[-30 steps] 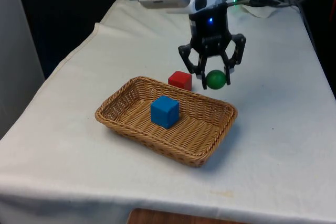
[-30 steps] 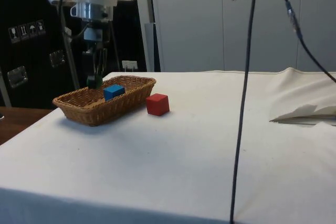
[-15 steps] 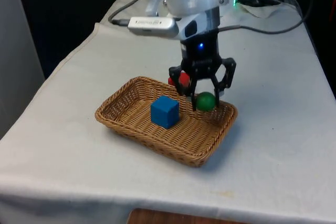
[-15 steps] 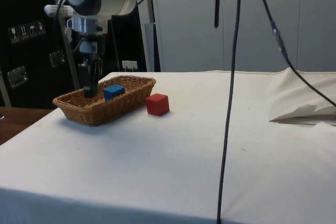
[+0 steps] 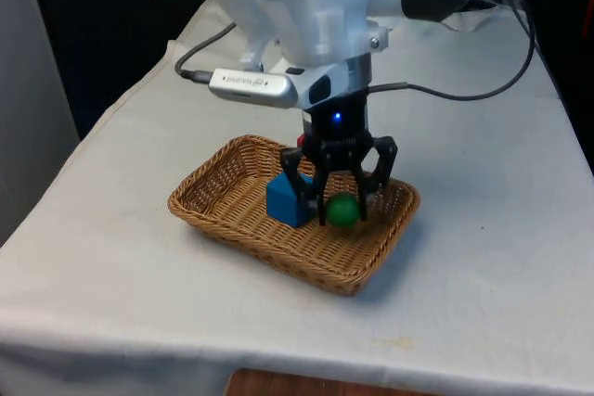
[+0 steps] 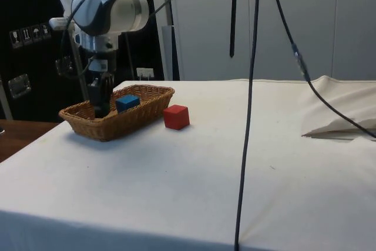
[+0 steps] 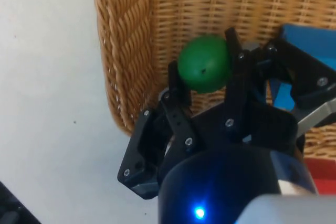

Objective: Place all non-red objects into the basket.

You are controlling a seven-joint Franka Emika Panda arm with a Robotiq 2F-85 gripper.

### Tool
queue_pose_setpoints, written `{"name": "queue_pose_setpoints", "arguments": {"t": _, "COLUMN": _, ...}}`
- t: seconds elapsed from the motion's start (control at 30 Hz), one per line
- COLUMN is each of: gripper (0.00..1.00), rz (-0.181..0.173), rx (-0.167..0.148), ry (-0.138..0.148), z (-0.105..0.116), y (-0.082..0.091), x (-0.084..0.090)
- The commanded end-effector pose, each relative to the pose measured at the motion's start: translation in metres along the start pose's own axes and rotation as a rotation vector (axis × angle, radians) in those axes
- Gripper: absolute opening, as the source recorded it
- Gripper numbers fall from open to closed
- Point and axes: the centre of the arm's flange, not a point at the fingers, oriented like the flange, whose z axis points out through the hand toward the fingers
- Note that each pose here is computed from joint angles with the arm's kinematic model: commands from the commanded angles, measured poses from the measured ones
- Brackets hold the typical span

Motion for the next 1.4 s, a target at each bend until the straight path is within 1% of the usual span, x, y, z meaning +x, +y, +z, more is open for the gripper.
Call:
{"name": "queue_pose_setpoints", "arguments": {"t": 0.0, "gripper": 0.0, "rz": -0.001, "rx": -0.001, "ry": 0.0, "z": 0.002, "y": 0.0, "x": 0.001}}
{"name": "queue_pose_setpoints", "arguments": {"t": 0.03, "gripper": 0.0, "rz": 0.003, "rx": 0.004, "ry": -0.005, "z": 0.005, "y": 0.001, "x": 0.002}}
{"name": "queue_pose_setpoints", "arguments": {"t": 0.1, "gripper": 0.0, "rz": 0.001, "rx": 0.002, "ry": -0.004, "z": 0.008, "y": 0.001, "x": 0.003}}
{"name": "queue_pose_setpoints", "arguments": {"t": 0.27, "gripper": 0.0, "rz": -0.002, "rx": -0.001, "ry": 0.0, "z": 0.009, "y": 0.002, "x": 0.005}}
{"name": "queue_pose_setpoints", "arguments": {"t": 0.3, "gripper": 0.0, "rz": -0.004, "rx": -0.006, "ry": 0.002, "z": 0.009, "y": 0.001, "x": 0.004}}
{"name": "queue_pose_setpoints", "arguments": {"t": 0.33, "gripper": 0.0, "rz": -0.002, "rx": -0.002, "ry": -0.001, "z": 0.009, "y": 0.003, "x": 0.005}}
{"name": "queue_pose_setpoints", "arguments": {"t": 0.43, "gripper": 0.0, "rz": -0.003, "rx": -0.003, "ry": 0.0, "z": 0.009, "y": 0.003, "x": 0.006}}
{"name": "queue_pose_setpoints", "arguments": {"t": 0.47, "gripper": 0.06, "rz": -0.003, "rx": -0.003, "ry": 0.001, "z": 0.009, "y": 0.003, "x": 0.006}}
{"name": "queue_pose_setpoints", "arguments": {"t": 0.53, "gripper": 0.24, "rz": -0.003, "rx": -0.004, "ry": 0.003, "z": 0.008, "y": 0.003, "x": 0.006}}
{"name": "queue_pose_setpoints", "arguments": {"t": 0.57, "gripper": 0.39, "rz": -0.003, "rx": -0.004, "ry": 0.003, "z": 0.008, "y": 0.004, "x": 0.006}}
{"name": "queue_pose_setpoints", "arguments": {"t": 0.6, "gripper": 0.49, "rz": -0.004, "rx": -0.009, "ry": 0.006, "z": 0.007, "y": 0.003, "x": 0.005}}
{"name": "queue_pose_setpoints", "arguments": {"t": 0.63, "gripper": 0.59, "rz": -0.003, "rx": -0.004, "ry": 0.002, "z": 0.009, "y": 0.004, "x": 0.006}}
{"name": "queue_pose_setpoints", "arguments": {"t": 0.73, "gripper": 0.89, "rz": -0.003, "rx": -0.004, "ry": 0.002, "z": 0.009, "y": 0.004, "x": 0.006}}
{"name": "queue_pose_setpoints", "arguments": {"t": 0.77, "gripper": 0.97, "rz": -0.004, "rx": -0.004, "ry": 0.003, "z": 0.009, "y": 0.004, "x": 0.007}}
{"name": "queue_pose_setpoints", "arguments": {"t": 0.8, "gripper": 1.0, "rz": -0.003, "rx": -0.004, "ry": 0.003, "z": 0.009, "y": 0.005, "x": 0.007}}
{"name": "queue_pose_setpoints", "arguments": {"t": 0.9, "gripper": 1.0, "rz": -0.003, "rx": -0.004, "ry": 0.003, "z": 0.009, "y": 0.005, "x": 0.007}}
{"name": "queue_pose_setpoints", "arguments": {"t": 0.93, "gripper": 1.0, "rz": -0.004, "rx": -0.01, "ry": 0.008, "z": 0.007, "y": 0.004, "x": 0.006}}
{"name": "queue_pose_setpoints", "arguments": {"t": 1.0, "gripper": 1.0, "rz": -0.003, "rx": -0.004, "ry": 0.004, "z": 0.008, "y": 0.004, "x": 0.007}}
{"name": "queue_pose_setpoints", "arguments": {"t": 1.03, "gripper": 1.0, "rz": -0.003, "rx": -0.006, "ry": 0.005, "z": -0.001, "y": 0.006, "x": 0.007}}
{"name": "queue_pose_setpoints", "arguments": {"t": 1.13, "gripper": 1.0, "rz": -0.003, "rx": -0.009, "ry": 0.008, "z": -0.013, "y": 0.008, "x": 0.008}}
{"name": "queue_pose_setpoints", "arguments": {"t": 1.17, "gripper": 1.0, "rz": -0.001, "rx": -0.008, "ry": 0.008, "z": -0.016, "y": 0.009, "x": 0.008}}
{"name": "queue_pose_setpoints", "arguments": {"t": 1.2, "gripper": 1.0, "rz": -0.001, "rx": -0.009, "ry": 0.008, "z": -0.012, "y": 0.01, "x": 0.008}}
{"name": "queue_pose_setpoints", "arguments": {"t": 1.27, "gripper": 1.0, "rz": 0.0, "rx": -0.005, "ry": 0.006, "z": -0.027, "y": 0.01, "x": 0.007}}
{"name": "queue_pose_setpoints", "arguments": {"t": 1.37, "gripper": 1.0, "rz": 0.002, "rx": -0.003, "ry": 0.006, "z": -0.037, "y": 0.011, "x": 0.005}}
